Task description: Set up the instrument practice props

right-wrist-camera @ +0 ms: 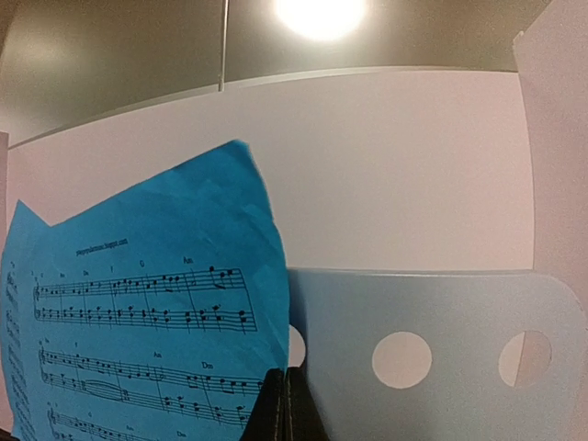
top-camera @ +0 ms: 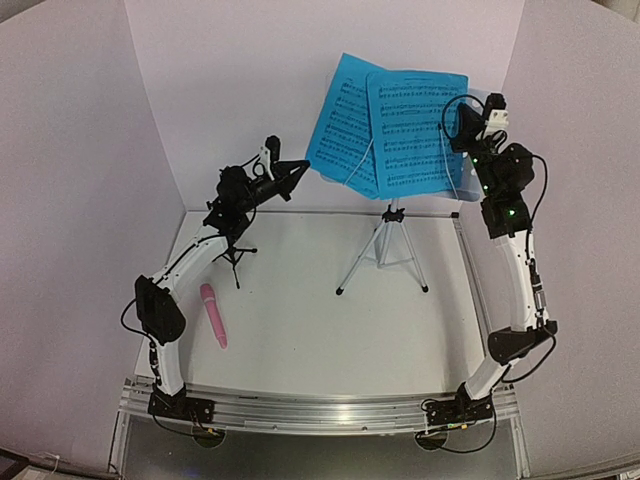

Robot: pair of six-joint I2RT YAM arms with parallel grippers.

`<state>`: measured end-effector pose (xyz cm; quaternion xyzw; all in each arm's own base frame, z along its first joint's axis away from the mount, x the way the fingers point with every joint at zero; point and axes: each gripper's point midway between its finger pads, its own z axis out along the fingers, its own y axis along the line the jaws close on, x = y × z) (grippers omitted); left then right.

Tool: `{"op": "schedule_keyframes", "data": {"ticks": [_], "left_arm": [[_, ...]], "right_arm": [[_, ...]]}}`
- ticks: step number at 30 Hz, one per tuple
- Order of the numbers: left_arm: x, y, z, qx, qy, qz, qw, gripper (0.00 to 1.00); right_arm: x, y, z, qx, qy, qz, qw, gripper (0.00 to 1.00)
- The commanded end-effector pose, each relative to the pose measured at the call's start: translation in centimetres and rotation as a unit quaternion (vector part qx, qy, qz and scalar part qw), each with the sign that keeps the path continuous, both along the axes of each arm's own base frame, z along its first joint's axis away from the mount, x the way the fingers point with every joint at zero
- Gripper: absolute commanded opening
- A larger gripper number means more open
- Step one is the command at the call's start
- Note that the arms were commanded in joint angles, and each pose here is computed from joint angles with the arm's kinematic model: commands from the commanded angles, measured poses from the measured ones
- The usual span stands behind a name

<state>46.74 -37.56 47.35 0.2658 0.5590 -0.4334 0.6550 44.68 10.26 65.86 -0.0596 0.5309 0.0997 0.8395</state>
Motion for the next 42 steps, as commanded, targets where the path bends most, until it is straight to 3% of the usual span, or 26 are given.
{"op": "schedule_keyframes", "data": {"ticks": [1,20,42], "left_arm": [[-2.7,1.4,4.9,-0.044,-0.058,0.0,0.997,0.0],[-3.0,1.8,5.0,-0.046,-0.073,0.007,0.996,0.0],[-3.1,1.9,5.0,-0.049,-0.071,0.01,0.996,0.0]], "right_arm": [[-2.5,-2.4,2.5,0.018,-0.047,-0.055,0.997,0.0],[-4.1,-2.4,1.7,-0.105,-0.042,-0.101,0.988,0.0],[-4.9,-3.9,0.6,-0.17,-0.022,-0.155,0.973,0.0]]}}
